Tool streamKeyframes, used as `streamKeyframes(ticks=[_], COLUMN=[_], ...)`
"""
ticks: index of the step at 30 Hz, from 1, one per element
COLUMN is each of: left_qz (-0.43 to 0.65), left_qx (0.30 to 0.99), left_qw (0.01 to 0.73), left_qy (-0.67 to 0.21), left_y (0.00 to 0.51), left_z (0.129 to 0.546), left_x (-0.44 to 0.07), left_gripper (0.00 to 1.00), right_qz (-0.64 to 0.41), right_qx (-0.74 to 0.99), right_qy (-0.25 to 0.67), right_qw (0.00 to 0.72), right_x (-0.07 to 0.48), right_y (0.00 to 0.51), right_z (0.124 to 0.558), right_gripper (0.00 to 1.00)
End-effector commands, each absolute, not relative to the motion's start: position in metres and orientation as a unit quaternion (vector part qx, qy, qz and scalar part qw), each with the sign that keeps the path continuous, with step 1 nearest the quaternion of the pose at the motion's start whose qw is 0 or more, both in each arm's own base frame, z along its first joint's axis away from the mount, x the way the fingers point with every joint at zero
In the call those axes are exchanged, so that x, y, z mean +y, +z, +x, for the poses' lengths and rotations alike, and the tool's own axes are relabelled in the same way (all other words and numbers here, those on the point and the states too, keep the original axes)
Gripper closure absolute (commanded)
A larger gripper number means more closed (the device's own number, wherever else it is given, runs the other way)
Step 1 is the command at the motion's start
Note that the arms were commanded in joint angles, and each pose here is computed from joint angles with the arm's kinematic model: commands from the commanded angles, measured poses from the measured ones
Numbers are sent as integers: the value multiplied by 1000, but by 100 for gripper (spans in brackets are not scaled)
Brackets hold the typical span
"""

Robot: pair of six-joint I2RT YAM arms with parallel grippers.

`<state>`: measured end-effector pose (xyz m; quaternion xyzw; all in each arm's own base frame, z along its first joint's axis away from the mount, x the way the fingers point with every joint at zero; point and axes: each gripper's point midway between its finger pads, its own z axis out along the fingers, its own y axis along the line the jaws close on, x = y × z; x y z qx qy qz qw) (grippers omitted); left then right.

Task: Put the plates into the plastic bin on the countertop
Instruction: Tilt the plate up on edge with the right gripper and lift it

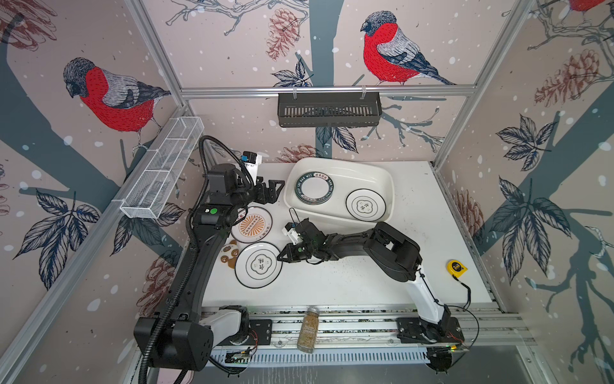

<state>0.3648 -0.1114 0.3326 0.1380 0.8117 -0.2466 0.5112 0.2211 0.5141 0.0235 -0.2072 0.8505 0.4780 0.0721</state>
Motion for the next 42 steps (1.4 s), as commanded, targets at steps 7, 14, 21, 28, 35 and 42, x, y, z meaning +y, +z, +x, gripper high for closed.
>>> streamKeyframes(ticks=[7,14,21,28,35,42], left_qz=[146,147,148,151,155,167], left_qx=[797,795,794,791,789,786], left_qw=[529,532,538,545,553,565], left_qy=[-253,-251,-242,-233,-219,-184], left_y=[344,348,353,364,373,388], left_z=[366,365,364,363,362,362], left_x=[-114,-113,-111,-109,-106,-99], left_gripper=[9,9,9,9,9,7], right_qz=[-186,-189,-197,-205,-205,-218], right_qx=[874,860,849,842,836,825], right_qy=[444,467,479,482,486,490], right_qw=[66,82,106,131,152,177], right_x=[499,500,498,494,481,470], right_y=[8,28,53,78,101,135], right_z=[223,225,230,237,244,247], right_gripper=[89,96,97,98,98,98])
